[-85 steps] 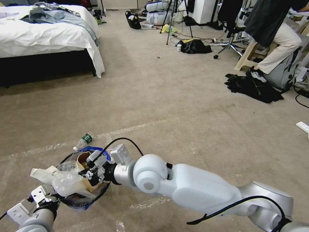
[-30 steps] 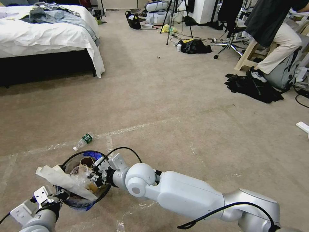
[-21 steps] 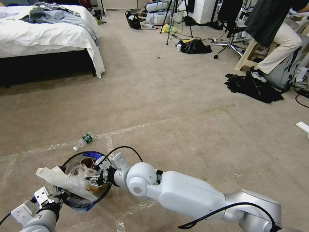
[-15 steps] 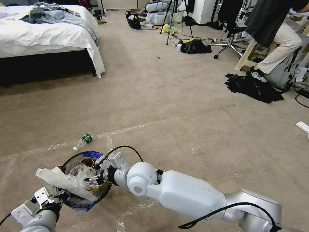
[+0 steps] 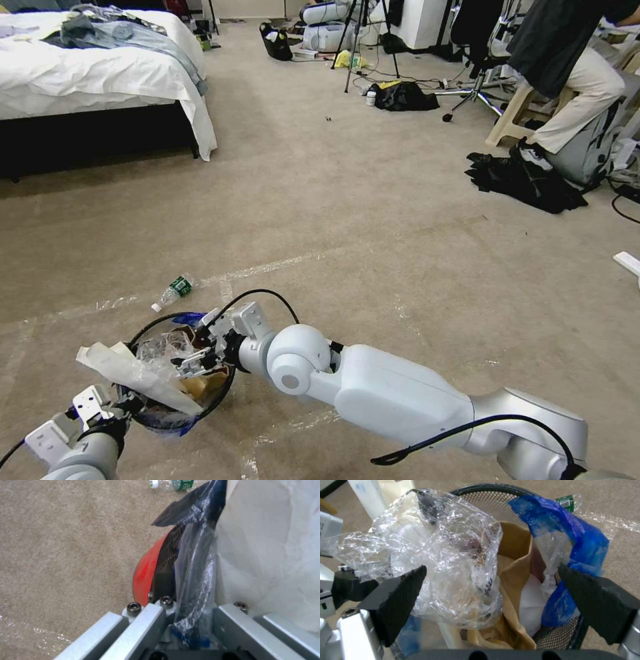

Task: Pick up the trash bin and place the garbage on the floor into it.

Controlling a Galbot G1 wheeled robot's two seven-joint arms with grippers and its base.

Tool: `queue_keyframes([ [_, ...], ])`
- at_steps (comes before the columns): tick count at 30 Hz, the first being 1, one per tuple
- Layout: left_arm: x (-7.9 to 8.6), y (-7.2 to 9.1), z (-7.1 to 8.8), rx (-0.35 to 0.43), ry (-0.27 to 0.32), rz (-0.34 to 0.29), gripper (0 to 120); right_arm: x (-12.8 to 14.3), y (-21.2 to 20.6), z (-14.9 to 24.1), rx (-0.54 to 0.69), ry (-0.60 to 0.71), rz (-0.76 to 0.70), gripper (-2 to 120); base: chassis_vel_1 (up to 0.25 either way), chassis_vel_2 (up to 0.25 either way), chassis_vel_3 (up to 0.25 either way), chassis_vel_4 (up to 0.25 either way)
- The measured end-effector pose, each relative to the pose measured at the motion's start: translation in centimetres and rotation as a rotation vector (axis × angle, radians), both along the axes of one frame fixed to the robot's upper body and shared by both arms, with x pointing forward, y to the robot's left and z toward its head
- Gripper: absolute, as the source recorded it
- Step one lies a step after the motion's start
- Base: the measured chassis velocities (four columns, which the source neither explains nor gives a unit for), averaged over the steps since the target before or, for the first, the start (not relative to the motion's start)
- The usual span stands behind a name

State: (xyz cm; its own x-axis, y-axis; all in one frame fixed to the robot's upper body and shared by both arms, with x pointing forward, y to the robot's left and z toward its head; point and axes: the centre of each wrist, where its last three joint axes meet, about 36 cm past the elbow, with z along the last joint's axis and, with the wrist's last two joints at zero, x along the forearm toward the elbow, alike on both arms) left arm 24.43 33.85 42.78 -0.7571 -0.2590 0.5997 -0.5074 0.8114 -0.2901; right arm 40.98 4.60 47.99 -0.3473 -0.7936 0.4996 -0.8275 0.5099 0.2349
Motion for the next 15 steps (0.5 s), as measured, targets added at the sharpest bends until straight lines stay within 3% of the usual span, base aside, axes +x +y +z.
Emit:
queue_keyframes([
  [15, 0.0, 0.1, 0.1, 0.003, 0.000, -0.001, 0, 0.9, -1.3, 2.0, 0.035, -0.044, -0.030, 100, 0.000, 0.000, 0.000, 0.000],
])
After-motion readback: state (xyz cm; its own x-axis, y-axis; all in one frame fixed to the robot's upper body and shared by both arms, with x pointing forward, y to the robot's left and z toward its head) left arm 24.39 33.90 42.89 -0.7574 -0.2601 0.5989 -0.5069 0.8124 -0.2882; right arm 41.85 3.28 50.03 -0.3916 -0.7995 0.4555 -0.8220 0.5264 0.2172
